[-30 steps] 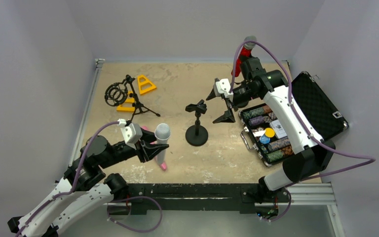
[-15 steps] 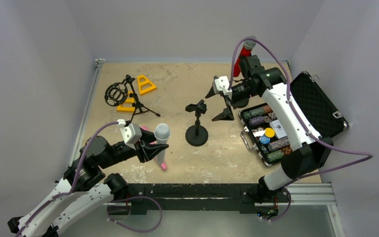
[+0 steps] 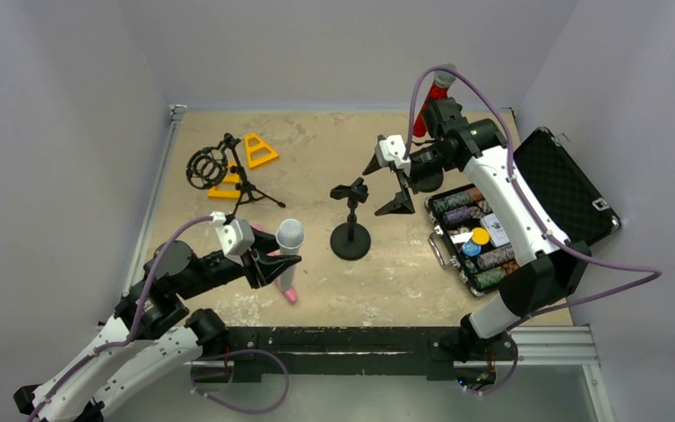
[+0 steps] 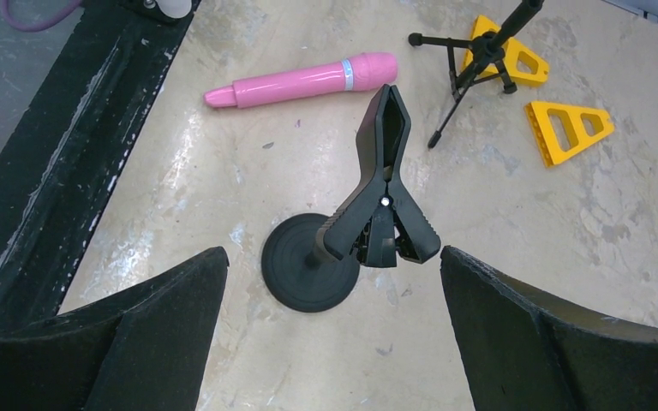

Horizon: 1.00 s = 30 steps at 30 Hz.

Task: Attach the microphones to the stand

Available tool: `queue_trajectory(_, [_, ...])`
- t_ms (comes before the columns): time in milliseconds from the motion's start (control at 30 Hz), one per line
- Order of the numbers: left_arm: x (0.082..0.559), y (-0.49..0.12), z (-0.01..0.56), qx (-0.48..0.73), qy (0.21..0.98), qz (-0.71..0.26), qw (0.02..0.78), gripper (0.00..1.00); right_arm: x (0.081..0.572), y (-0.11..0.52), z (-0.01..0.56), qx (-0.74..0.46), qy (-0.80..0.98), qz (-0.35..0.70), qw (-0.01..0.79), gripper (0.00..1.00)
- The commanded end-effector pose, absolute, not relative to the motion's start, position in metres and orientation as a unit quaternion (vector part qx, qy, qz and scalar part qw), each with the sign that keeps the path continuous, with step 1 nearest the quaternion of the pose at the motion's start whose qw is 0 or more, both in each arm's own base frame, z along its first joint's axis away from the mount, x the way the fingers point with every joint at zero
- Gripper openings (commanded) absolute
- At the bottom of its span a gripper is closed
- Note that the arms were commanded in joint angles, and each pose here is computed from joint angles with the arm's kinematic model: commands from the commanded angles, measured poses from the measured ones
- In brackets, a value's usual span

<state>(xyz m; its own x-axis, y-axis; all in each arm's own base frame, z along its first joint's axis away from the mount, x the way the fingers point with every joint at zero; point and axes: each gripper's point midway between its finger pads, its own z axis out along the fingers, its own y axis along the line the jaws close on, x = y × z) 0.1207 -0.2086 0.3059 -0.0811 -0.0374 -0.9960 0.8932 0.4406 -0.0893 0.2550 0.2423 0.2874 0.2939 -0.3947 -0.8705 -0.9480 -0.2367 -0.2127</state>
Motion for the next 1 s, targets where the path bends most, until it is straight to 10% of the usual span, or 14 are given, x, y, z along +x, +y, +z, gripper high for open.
queue_trajectory(0, [0.128, -0.209, 0.327, 0.346, 0.589, -0.39, 0.618, 0.0, 0.258, 0.25, 0.299, -0.702, 0.463, 0.359, 0.404, 0.97])
queue_trajectory(600, [0.204, -0.239, 0.401, 0.325, 0.536, -0.325, 0.708, 0.0, 0.283, 0.277, 0.277, -0.662, 0.507, 0.393, 0.386, 0.88])
queue_trajectory(833, [0.229, -0.262, 0.428, 0.326, 0.519, -0.357, 0.705, 0.0, 0.285, 0.275, 0.264, -0.664, 0.519, 0.39, 0.371, 0.69])
queue_trajectory(967, [0.236, -0.27, 0.429, 0.333, 0.521, -0.358, 0.699, 0.0, 0.285, 0.275, 0.262, -0.666, 0.519, 0.388, 0.369, 0.33])
